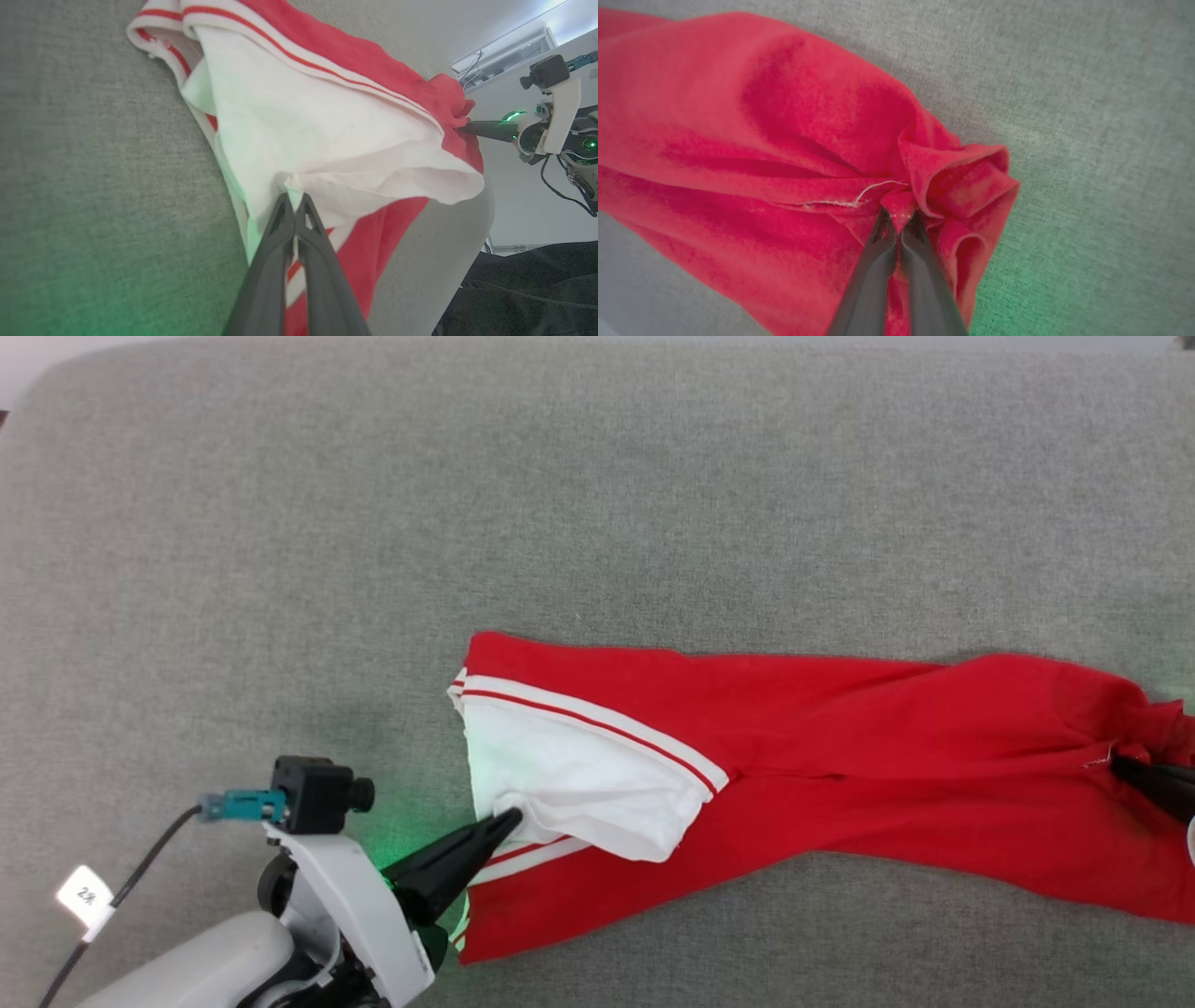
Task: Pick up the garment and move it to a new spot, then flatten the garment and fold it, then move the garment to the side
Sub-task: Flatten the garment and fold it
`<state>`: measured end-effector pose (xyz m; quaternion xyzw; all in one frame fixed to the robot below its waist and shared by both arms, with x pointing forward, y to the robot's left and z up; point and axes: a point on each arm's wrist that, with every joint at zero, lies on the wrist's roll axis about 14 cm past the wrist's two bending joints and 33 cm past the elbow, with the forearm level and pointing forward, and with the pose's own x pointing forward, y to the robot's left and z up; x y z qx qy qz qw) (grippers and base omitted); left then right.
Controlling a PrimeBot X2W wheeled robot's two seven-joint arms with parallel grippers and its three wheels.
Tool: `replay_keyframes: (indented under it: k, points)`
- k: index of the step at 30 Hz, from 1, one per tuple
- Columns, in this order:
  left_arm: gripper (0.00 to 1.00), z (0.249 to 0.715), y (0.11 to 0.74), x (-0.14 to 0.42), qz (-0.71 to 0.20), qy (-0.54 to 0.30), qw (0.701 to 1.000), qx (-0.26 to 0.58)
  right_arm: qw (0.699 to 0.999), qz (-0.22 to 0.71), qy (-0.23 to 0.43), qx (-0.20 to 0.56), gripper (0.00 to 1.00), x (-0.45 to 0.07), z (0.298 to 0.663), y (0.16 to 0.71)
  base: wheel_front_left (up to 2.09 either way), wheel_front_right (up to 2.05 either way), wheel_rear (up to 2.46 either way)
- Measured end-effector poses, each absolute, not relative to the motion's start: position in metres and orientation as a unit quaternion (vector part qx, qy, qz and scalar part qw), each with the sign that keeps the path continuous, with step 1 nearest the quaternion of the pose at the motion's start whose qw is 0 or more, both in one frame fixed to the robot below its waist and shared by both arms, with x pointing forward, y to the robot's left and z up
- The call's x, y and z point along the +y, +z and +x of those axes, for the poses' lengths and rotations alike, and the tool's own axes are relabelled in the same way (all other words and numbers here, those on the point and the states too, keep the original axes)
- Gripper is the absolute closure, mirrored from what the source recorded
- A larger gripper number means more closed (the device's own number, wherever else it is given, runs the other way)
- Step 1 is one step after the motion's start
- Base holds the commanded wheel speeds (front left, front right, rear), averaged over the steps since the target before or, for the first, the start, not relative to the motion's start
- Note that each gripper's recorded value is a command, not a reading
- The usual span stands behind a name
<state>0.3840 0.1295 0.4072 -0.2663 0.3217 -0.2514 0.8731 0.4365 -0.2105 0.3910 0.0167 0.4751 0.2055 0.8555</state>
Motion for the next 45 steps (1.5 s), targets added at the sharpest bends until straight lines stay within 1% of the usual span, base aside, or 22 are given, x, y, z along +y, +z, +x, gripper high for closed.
replay_keyframes:
  k: [1,2,3,6,11,15,18,21,26,34,36,40,45]
  points:
    - [0.19,0.385,0.409,0.130,-0.266,-0.250,0.875,0.317,0.857,0.019,0.206,0.472,0.47,-0.209,0.437,0.392,0.00,0.00,0.00]
    - [0.01,0.386,0.412,0.131,-0.268,-0.248,0.878,0.309,0.858,0.021,0.207,0.469,0.11,-0.208,0.437,0.394,0.00,0.00,0.00]
    - [0.00,0.387,0.416,0.132,-0.270,-0.247,0.880,0.302,0.860,0.025,0.208,0.465,0.00,-0.206,0.437,0.397,0.00,0.00,0.00]
    - [0.00,0.389,0.427,0.138,-0.276,-0.240,0.888,0.281,0.863,0.038,0.215,0.456,0.00,-0.199,0.435,0.403,0.00,0.00,0.00]
    - [0.00,0.384,0.438,0.150,-0.281,-0.218,0.900,0.252,0.871,0.042,0.208,0.444,0.00,-0.203,0.432,0.414,0.00,0.00,0.00]
    - [0.00,0.381,0.439,0.173,-0.282,-0.177,0.914,0.230,0.876,0.050,0.200,0.436,0.00,-0.208,0.430,0.422,0.00,0.00,0.00]
    - [0.00,0.374,0.437,0.182,-0.289,-0.149,0.919,0.222,0.876,0.055,0.189,0.440,0.00,-0.215,0.426,0.424,0.00,0.00,0.00]
    - [0.00,0.374,0.439,0.198,-0.292,-0.109,0.930,0.194,0.877,0.060,0.172,0.445,0.00,-0.226,0.422,0.424,0.00,0.00,0.00]
    - [0.00,0.362,0.435,0.214,-0.294,-0.063,0.939,0.165,0.875,0.074,0.143,0.456,0.00,-0.243,0.415,0.420,0.00,0.00,0.00]
    - [0.00,0.371,0.464,0.249,-0.190,-0.018,0.978,0.082,0.861,0.090,0.122,0.486,0.00,-0.251,0.408,0.408,0.00,0.00,0.00]
    - [0.00,0.375,0.474,0.256,-0.149,-0.011,0.987,0.060,0.856,0.094,0.121,0.493,0.00,-0.248,0.407,0.404,0.00,0.00,0.00]
    - [0.00,0.379,0.489,0.264,-0.108,0.007,0.994,0.024,0.851,0.098,0.121,0.502,0.00,-0.241,0.414,0.400,0.00,0.00,0.00]
    - [0.00,0.374,0.486,0.265,-0.107,0.020,0.994,0.015,0.842,0.106,0.120,0.515,0.00,-0.232,0.423,0.393,0.00,0.00,0.00]
